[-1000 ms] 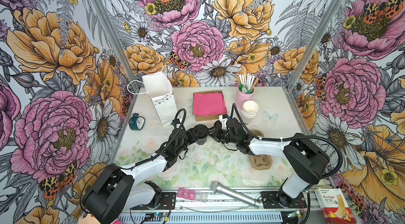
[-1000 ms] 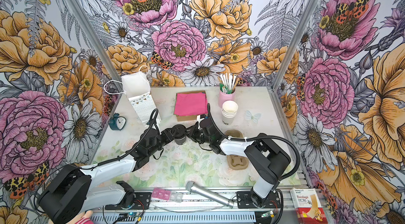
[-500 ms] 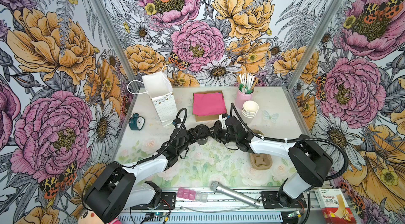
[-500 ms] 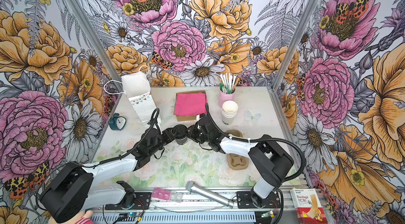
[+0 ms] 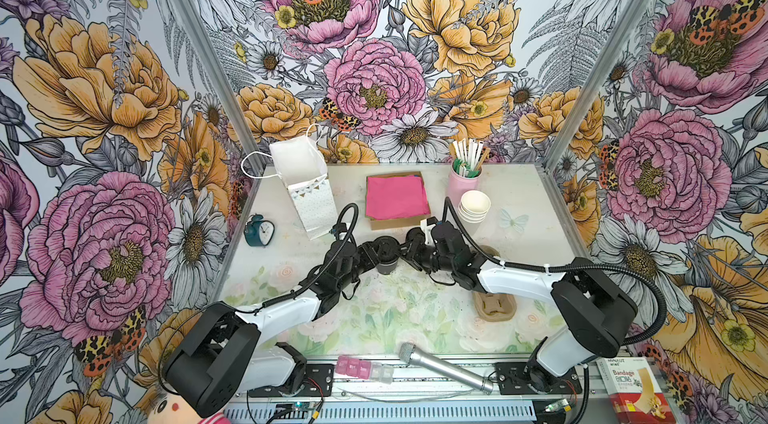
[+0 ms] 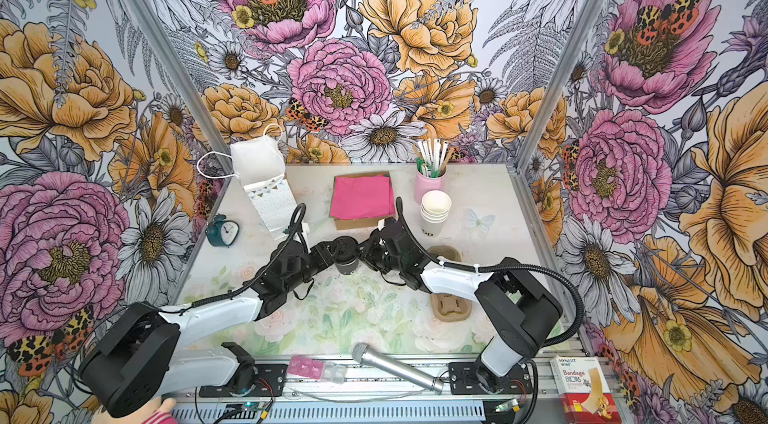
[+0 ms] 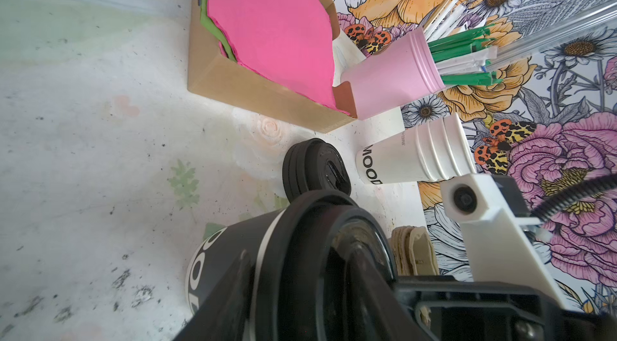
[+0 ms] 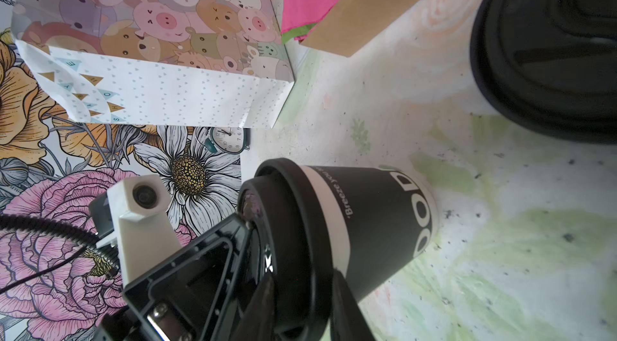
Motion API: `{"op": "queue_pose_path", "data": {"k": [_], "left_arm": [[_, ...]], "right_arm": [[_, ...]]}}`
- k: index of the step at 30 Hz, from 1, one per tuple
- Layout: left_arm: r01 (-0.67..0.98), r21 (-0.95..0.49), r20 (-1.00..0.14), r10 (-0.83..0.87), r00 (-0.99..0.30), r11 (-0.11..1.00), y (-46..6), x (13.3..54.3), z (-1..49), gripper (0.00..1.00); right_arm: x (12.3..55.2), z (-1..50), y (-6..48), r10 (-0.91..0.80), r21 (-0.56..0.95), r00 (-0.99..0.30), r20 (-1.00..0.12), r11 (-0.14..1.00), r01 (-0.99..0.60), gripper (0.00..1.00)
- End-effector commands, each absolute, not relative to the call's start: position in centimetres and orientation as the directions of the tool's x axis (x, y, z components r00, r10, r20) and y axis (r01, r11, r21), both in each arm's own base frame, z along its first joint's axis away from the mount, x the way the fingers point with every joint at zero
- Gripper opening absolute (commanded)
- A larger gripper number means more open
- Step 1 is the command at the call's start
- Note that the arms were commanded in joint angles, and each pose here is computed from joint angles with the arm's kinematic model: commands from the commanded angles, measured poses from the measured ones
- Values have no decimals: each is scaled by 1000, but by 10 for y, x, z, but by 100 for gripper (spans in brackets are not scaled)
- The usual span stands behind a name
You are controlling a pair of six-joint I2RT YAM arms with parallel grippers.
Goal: Pack a coffee takeout order
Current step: Close the lid on the coffee cup.
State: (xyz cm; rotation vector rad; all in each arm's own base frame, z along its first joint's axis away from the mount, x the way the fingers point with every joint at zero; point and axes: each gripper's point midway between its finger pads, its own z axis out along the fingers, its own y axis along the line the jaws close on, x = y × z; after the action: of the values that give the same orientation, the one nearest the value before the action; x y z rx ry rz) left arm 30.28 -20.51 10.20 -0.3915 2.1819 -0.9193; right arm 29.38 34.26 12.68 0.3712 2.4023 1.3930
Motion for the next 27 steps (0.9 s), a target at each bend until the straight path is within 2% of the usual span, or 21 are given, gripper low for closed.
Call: {"op": "queue_pose_path", "data": {"k": [1,3,6,8,21,27], "left_arm": [[-141,-482,-204,-267,-942,865,-184,201,-17,48],[-140,-483,-202,-265,-943,864,-185,202,-16,48],[-138,-483,-202,-263,-943,865,-185,203,-16,48],[-136,-482,-203,-261,-944,866,-186,204,-16,48],[-132,-475,-196,-251,-948,870,-189,206,-18,48],[-132,-469,-191,-246,-950,873,-189,206,-21,48]], "right_arm": [[286,167,359,345,929,-919,-192,365,-57,13],[286,170,360,345,933,-918,-196,353,-67,13],[286,176,360,351,938,-914,-205,338,-81,27],[287,180,358,361,939,-908,-212,332,-87,31],[289,185,333,406,939,-885,-227,331,-89,43],[288,182,324,423,936,-877,-227,342,-77,43]]}}
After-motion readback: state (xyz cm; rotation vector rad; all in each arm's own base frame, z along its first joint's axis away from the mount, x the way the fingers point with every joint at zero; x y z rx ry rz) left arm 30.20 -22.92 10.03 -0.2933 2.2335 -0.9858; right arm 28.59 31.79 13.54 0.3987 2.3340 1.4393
